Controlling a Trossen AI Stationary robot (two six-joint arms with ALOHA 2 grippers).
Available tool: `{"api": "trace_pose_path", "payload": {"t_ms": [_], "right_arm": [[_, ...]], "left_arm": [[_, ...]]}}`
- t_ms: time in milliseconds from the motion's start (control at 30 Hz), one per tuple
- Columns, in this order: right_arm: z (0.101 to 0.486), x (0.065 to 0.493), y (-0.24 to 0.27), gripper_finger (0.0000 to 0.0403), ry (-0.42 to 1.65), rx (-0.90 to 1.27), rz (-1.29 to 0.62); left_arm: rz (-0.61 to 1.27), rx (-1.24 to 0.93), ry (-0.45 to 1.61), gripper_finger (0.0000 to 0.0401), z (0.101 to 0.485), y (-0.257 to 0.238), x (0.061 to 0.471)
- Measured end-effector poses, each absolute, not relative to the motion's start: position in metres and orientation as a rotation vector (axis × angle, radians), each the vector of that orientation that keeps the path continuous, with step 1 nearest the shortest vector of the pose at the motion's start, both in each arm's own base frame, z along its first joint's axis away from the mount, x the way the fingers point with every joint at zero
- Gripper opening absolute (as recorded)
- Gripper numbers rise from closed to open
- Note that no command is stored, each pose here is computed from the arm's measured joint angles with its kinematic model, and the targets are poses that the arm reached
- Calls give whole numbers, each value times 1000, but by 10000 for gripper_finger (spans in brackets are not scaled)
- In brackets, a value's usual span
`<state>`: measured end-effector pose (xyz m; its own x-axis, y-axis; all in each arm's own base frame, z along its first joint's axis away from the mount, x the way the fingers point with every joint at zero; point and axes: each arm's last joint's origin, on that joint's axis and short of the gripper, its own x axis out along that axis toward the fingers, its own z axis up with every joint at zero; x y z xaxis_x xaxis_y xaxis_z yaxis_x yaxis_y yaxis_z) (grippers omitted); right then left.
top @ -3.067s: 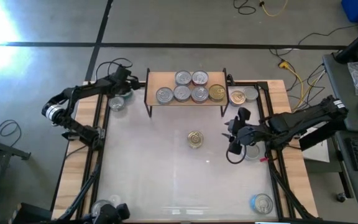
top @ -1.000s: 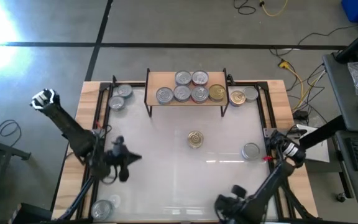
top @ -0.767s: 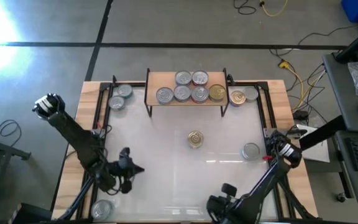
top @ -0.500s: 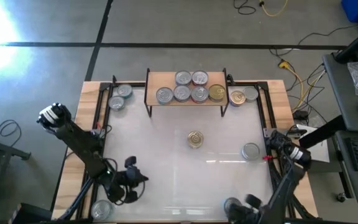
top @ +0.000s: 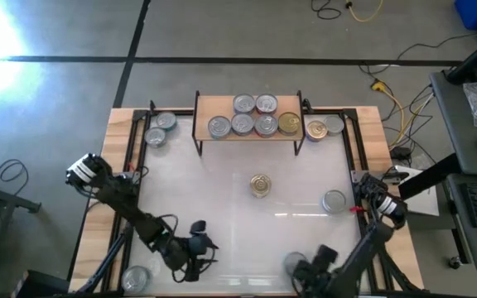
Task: Stack canned seafood by type on shelf
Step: Put the bottom right yellow-blue tuna can on the shelf
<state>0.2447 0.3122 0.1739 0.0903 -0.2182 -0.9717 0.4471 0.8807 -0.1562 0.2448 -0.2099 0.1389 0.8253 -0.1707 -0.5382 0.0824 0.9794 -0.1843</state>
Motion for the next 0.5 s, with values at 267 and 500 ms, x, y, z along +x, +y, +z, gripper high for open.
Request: {"api": "trace_pose_path", "payload": {"t_ms": [267,500], "right_arm": [[168,300,262,212,1292,-71,-485],[186,287,260,216,1372,-104,-434]], "left_arm": [[-181,-100,598,258,129,-197,286],[-218,-50,627,280,126,-185,298]]}}
